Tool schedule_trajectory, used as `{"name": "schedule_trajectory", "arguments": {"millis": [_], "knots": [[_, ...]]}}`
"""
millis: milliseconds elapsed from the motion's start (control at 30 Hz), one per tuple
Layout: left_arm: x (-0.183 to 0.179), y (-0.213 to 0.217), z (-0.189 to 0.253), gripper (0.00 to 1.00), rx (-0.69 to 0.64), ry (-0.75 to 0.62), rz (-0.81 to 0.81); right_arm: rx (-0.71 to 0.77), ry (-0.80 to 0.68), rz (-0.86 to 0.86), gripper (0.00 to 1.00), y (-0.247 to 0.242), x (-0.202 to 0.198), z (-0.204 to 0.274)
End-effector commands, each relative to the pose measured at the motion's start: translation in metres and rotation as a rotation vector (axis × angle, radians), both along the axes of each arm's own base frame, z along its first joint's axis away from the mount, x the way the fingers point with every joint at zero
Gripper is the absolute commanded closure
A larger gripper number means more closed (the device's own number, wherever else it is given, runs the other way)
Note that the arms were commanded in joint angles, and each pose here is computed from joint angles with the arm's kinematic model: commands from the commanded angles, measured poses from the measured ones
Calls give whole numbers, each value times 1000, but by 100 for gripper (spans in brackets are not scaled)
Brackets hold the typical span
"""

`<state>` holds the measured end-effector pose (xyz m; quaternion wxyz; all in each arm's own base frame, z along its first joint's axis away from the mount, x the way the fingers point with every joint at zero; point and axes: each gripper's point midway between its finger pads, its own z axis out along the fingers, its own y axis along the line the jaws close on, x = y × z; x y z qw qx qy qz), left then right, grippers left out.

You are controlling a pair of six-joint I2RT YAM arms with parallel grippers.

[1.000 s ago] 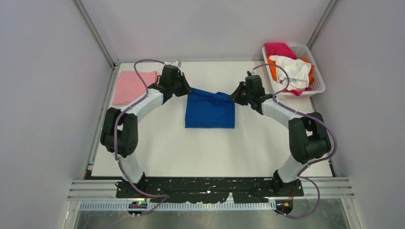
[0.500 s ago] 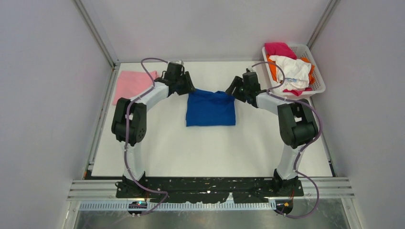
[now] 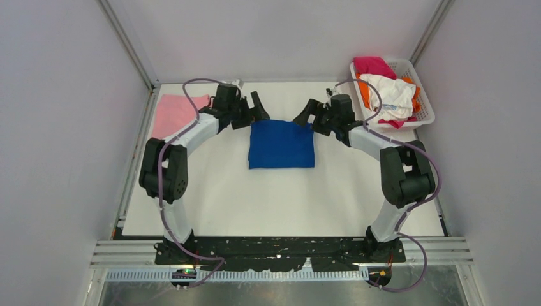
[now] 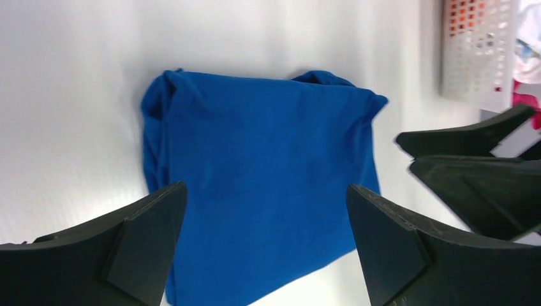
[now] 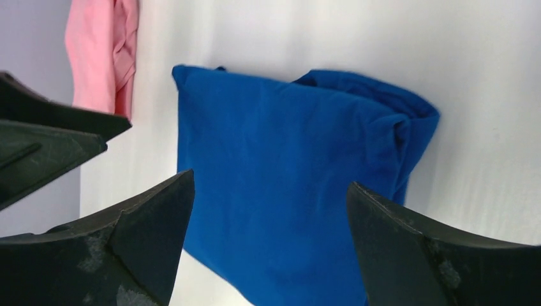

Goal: Fold and stack the t-shirts
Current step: Fold the long partially folded tshirt into a neat square, then put the neatly folded tshirt into the corner of the board with the left arm

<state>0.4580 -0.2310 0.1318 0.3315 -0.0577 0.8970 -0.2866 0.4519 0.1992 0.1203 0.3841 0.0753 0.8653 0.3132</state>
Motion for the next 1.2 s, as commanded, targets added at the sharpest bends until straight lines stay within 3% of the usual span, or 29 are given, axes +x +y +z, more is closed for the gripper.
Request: {"name": "schedule_trajectory", "arguments": {"millis": [0, 300, 467, 667, 800, 1000, 1167], "knots": [[5, -26, 30, 0, -145, -70, -94, 123, -69, 146, 5, 27, -17, 25], [42, -37, -22, 0, -104, 58, -73, 88, -2, 105, 4, 34, 42, -17], [35, -28, -55, 0, -29, 182, -49, 93, 99, 97, 5, 36, 45, -62], [-3, -19, -72, 0, -4, 269, -81, 102, 168, 109, 4, 34, 15, -81], [-47, -3, -82, 0, 17, 313, -68, 99, 219, 124, 5, 31, -27, -91], [-104, 2, -72, 0, 33, 289, -113, 103, 249, 143, 5, 40, -82, -88], [-109, 7, -49, 0, 34, 209, -104, 91, 171, 144, 5, 36, -85, -56]]}}
